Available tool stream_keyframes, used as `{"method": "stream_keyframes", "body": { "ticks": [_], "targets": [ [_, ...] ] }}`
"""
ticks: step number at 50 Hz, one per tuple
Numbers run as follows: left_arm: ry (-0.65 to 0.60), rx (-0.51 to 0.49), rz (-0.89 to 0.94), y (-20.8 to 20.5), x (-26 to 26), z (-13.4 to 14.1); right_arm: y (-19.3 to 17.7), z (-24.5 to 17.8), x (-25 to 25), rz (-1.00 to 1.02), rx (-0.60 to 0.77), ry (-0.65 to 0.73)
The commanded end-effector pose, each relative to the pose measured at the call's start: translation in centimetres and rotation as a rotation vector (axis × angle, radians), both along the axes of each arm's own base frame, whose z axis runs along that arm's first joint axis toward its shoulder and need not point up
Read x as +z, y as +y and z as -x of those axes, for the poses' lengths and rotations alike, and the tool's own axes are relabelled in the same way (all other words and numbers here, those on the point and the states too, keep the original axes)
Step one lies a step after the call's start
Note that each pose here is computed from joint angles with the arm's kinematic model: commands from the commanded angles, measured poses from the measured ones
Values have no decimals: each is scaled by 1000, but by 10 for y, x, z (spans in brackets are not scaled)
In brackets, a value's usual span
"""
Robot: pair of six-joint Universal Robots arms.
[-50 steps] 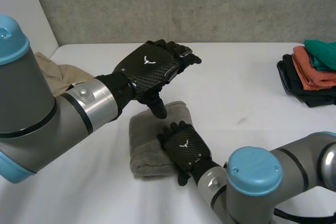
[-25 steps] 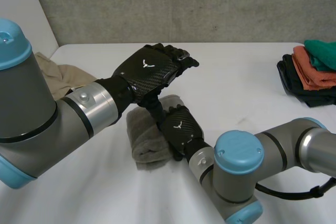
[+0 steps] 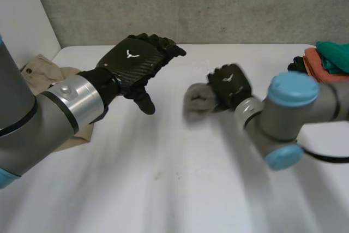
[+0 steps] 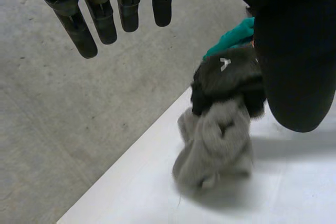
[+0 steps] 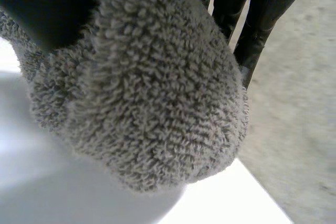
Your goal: Fold the laundry.
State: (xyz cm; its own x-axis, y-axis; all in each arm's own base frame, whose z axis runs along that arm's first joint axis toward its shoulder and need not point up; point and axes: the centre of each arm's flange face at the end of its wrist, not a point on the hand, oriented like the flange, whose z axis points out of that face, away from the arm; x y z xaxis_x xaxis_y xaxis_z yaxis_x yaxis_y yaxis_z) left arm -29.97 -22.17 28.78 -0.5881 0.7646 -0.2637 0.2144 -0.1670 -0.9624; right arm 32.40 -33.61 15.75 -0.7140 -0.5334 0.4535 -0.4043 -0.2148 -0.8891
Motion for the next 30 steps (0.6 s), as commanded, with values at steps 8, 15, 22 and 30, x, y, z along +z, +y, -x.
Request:
{"method": "stream_keyframes", "body": {
  "ticks": [8,15,22,30],
  "targets": [
    [22,30,-10,-8,2,-6,-136,94,120,368,-121,-189],
    [22,26,-7,-8,2,-5,-184,167,161,496,-197,-316],
    [23,22,-8,-8,2,-4,-216,237,131,503,-230,-266],
    [10,22,-30,-9,-7,-2,-227,300,71,386,-205,-333]
  ]
}}
